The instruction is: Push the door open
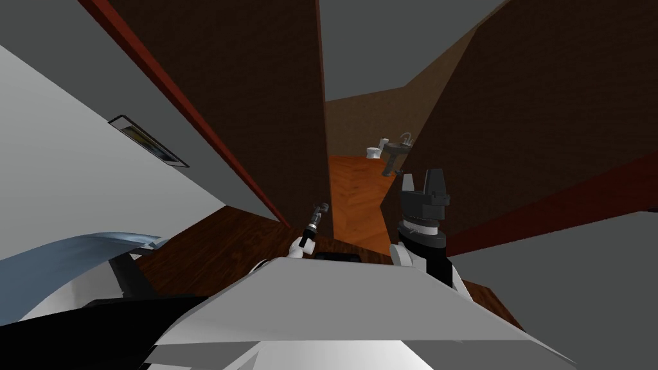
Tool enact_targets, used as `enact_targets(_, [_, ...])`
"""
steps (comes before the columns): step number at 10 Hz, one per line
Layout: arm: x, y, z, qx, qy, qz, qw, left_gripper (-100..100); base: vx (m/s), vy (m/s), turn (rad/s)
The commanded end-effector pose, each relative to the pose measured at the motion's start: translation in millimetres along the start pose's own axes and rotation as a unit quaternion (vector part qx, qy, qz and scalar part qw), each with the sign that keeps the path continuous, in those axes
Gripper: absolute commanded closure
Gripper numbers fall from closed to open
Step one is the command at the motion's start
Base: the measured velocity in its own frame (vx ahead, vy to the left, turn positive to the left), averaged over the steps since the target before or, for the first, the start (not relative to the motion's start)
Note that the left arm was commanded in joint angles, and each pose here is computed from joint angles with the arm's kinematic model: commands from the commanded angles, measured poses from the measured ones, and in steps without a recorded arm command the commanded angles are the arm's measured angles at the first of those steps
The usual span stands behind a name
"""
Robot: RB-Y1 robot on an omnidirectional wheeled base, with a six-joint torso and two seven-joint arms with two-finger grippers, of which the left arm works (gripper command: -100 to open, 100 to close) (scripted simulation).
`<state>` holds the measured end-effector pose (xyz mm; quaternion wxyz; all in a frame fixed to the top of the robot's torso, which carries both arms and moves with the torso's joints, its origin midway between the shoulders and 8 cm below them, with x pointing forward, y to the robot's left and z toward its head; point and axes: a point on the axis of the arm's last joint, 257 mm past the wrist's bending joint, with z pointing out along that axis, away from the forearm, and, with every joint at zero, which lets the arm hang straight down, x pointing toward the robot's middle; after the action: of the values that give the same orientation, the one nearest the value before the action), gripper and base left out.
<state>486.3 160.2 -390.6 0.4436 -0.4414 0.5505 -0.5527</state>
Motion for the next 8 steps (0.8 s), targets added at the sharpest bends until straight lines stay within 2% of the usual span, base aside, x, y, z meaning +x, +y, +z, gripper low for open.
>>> enact_targets(1, [0.4, 0.6, -0.4, 0.0, -0.002, -0.001, 1.0, -100, 0.158, -0.031, -0.026])
enact_targets(2, [0.3, 0.5, -0.3, 0.0, -0.001, -0.001, 1.0, -100, 0.07, -0.016, -0.001])
enact_targets(3, [0.3, 0.5, -0.3, 0.0, -0.001, -0.001, 1.0, 100, -0.008, 0.003, 0.003])
enact_targets(8, [0.3, 0.5, -0.3, 0.0, -0.001, -0.001, 1.0, 100, -0.007, 0.004, -0.005])
